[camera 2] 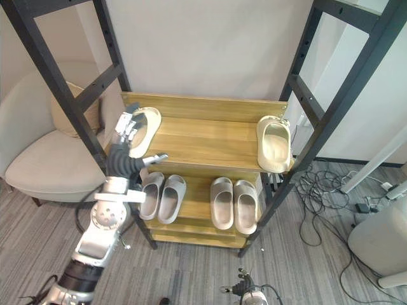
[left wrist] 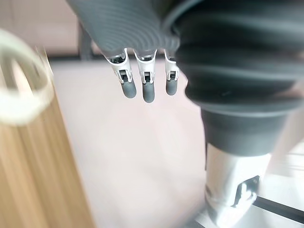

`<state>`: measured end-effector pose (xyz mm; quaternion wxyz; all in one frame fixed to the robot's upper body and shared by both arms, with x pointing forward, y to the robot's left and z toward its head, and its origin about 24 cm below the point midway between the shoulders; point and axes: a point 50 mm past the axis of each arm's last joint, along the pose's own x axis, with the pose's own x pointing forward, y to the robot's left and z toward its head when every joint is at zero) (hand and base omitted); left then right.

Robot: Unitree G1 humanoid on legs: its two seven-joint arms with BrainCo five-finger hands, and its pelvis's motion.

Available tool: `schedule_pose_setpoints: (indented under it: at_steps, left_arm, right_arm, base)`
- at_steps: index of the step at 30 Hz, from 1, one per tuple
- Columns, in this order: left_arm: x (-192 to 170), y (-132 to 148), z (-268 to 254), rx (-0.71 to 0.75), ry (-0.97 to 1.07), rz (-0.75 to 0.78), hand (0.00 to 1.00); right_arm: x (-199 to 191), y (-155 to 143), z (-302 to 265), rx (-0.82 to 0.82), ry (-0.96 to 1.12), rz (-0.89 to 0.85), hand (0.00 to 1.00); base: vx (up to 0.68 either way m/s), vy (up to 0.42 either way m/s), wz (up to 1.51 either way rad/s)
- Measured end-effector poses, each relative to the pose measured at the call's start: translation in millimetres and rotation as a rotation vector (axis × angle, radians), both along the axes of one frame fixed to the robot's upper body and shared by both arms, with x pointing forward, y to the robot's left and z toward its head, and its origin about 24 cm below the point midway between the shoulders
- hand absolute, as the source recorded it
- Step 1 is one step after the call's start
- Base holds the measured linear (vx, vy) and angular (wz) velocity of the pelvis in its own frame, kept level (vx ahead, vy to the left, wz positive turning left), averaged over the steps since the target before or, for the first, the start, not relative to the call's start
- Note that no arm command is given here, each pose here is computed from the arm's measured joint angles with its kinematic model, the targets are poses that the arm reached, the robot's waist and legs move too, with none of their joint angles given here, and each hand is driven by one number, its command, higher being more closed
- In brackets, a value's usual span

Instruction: Organize the slippers on the shoe rack

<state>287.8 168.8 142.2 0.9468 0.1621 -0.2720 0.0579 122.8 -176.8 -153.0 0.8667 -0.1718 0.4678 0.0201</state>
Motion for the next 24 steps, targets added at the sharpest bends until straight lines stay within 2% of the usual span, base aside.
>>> schedule_pose_setpoints:
  at_steps: [9, 24]
  left_arm:
    - [30.1, 61.8, 29.9, 0.202, 0.001, 0.241, 0.00]
    - [58.2, 95.6, 83.2, 0.340, -0.032, 0.376, 0.00]
  right_arm:
    - [6.3, -1.5, 3.5, 0.014, -0.024, 0.006, 0.00]
    - [15.8, -8.4, 10.0, 0.001, -0.073, 0.000, 0.00]
  base:
    - [0.03, -0.003, -0.08]
    - [-0.03, 0.015, -0.13]
